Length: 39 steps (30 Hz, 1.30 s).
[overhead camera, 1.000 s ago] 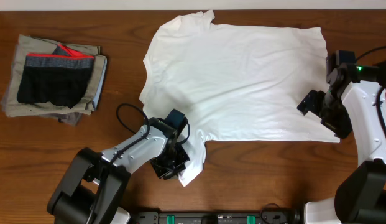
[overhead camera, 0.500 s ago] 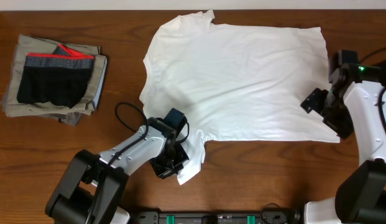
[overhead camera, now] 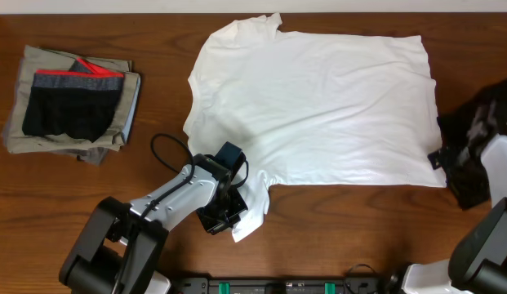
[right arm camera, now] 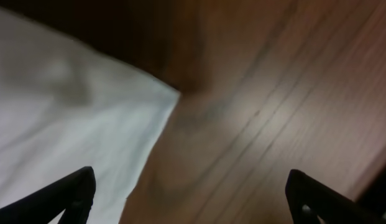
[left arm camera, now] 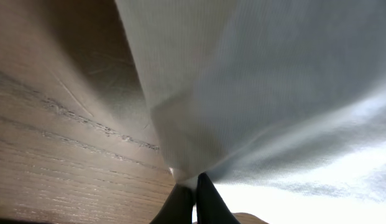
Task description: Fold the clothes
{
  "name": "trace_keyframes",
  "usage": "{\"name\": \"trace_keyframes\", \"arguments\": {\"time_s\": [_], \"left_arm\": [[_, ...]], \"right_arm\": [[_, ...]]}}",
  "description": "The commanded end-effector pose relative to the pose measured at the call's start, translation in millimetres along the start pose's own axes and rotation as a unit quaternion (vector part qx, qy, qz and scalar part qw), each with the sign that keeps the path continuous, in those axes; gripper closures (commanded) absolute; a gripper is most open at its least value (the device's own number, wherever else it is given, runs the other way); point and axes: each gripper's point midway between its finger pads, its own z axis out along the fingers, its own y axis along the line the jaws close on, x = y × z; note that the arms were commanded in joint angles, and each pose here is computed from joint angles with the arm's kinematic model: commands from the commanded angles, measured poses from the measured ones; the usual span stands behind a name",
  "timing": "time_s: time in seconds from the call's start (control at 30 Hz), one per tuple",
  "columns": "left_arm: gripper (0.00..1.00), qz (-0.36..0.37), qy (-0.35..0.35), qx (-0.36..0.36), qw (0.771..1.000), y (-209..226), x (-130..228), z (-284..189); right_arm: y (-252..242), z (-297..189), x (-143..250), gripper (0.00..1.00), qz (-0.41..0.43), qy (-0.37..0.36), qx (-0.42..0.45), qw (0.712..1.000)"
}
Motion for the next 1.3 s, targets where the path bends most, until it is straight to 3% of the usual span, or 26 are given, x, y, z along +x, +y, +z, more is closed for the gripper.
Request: {"name": "trace_keyframes", "arguments": {"time_s": [0.0,0.2,0.5,0.73,1.27], "left_arm": [[0.94,0.003,-0.013,-0.010,1.000,7.4,-3.8,0.2],[0.94,0.003,-0.013,-0.009,1.000,7.0,-4.1,0.2],[0.94,0.005,-0.013,-0.008,1.000,6.8,-4.2,0.2],[0.94,0.005,-0.013,-0.008,1.000,6.8,-4.2,0.2],[0.94,0.007,-0.013,-0.008,1.000,6.8,-4.2,0.2]], "right_arm": [[-2.4,8.1,1.2,0.07,0.009,0.006,-0.016,1.000],[2.5,24.7,-4.3,0.22,0.019,-0.014,-0.038,0.999],[5.2,33.4,-4.2,0.25,0.033,-0.021,-0.049,0.998],[6.6,36.9,-5.5,0.35,0.037,-0.027,-0.054,0.997],[4.0,46.1,-5.1,0.34,0.056,-0.023,-0.040,0.997]]}}
